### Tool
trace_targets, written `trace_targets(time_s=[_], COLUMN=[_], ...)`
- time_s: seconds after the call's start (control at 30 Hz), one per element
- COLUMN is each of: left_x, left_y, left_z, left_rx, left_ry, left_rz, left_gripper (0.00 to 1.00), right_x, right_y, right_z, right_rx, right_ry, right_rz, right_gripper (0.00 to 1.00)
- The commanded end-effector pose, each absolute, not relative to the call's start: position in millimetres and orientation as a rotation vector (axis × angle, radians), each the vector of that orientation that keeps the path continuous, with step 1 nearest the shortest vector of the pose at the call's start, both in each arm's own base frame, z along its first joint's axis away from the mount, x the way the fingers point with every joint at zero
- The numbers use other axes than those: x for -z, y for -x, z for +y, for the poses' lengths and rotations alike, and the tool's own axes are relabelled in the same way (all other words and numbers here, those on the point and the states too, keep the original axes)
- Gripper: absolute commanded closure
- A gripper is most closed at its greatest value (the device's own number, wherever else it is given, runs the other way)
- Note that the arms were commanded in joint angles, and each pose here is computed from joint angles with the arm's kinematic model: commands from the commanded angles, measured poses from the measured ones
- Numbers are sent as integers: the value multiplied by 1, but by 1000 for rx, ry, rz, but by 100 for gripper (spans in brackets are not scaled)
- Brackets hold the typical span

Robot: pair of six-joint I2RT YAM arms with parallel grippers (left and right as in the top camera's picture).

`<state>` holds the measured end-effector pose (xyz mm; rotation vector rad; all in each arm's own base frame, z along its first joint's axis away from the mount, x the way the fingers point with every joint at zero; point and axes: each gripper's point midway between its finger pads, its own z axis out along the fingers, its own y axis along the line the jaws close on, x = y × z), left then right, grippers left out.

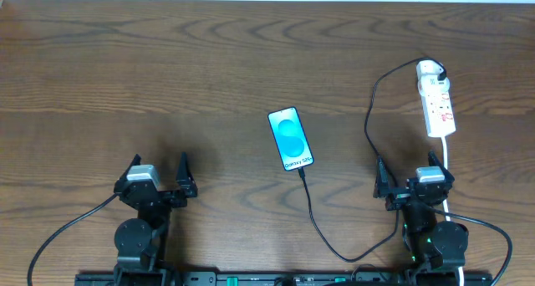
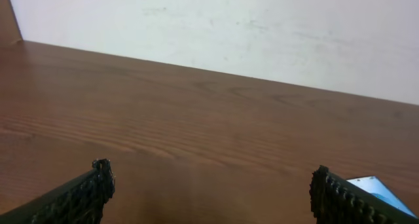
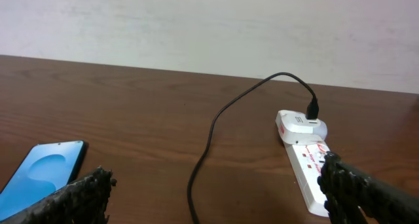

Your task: Plug charger to phone and switch on socket

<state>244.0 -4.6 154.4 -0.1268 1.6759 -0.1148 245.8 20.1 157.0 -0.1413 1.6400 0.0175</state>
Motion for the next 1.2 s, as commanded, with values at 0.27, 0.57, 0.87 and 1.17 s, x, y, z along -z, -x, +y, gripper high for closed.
trace_targets(time_s=[0.27, 0.57, 0.87, 1.17], left_x=[-137, -136, -136, -136], left_y=[-244, -244, -244, -244], left_z=[-5, -5, -5, -5], left_rx=[60, 60, 60, 60], left_ry=[68, 68, 68, 68], left_rz=[1725, 1728, 1727, 1727], left_gripper=[2, 2, 2, 2], right_x=[-156, -156, -156, -157], right_y=[-246, -246, -246, -247], right_z=[19, 19, 19, -2], right_rx=[-3, -3, -4, 255], right_ry=[147, 147, 147, 228], right_rz=[1643, 1643, 1643, 1636], right_gripper=[1, 1, 1, 1])
